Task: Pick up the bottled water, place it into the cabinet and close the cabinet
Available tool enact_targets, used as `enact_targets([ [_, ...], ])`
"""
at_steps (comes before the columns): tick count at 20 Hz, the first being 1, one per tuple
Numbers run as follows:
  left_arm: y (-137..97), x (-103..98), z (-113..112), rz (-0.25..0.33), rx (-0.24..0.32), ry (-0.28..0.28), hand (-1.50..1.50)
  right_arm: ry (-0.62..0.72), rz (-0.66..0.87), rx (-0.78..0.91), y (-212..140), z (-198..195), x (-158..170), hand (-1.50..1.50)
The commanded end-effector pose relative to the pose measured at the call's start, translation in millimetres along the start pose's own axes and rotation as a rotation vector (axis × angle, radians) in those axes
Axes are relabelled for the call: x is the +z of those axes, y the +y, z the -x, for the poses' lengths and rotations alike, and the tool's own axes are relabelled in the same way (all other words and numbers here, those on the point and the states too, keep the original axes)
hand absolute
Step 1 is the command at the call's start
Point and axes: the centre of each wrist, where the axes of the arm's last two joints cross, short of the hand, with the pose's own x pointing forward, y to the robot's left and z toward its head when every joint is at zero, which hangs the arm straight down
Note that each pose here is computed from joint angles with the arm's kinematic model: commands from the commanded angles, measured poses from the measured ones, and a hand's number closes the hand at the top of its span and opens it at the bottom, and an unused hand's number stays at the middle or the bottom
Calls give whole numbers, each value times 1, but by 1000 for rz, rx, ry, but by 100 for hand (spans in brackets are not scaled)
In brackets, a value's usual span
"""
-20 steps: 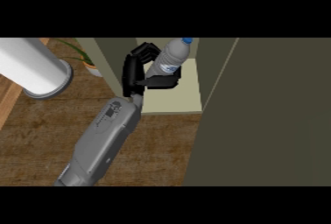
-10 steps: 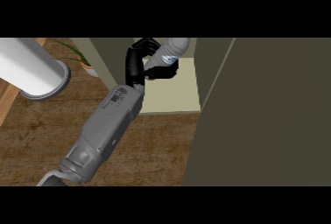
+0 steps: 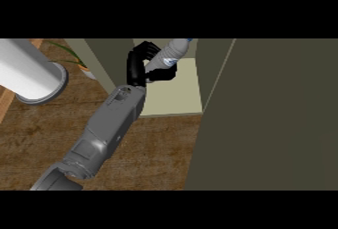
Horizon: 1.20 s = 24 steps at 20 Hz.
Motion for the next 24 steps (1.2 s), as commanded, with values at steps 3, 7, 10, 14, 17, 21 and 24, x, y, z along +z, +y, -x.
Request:
enact_targets([
  [3, 7, 0, 16, -22, -32, 20, 150, -53, -8, -5, -8, -25, 8, -150],
  [7, 9, -4, 15, -40, -88, 8, 150, -42, -21, -14, -5, -23, 8, -150],
  [10, 4, 4, 23, -70, -134, 7, -150, -23, -33, -14, -3, -18, 9, -150],
  [14, 22, 2, 38, -49, -254, 27, -150, -34, -40, -19, -1, -12, 11, -150],
  [17, 13, -1, 26, -69, -280, 23, -150, -27, -41, -17, -3, -11, 9, -150],
  [21, 5, 3, 24, -95, -280, 18, -150, -45, -38, 0, -8, -17, 9, -150],
  [24, 12, 3, 30, -94, -273, 26, -150, -60, -31, -14, -8, -12, 2, -150],
])
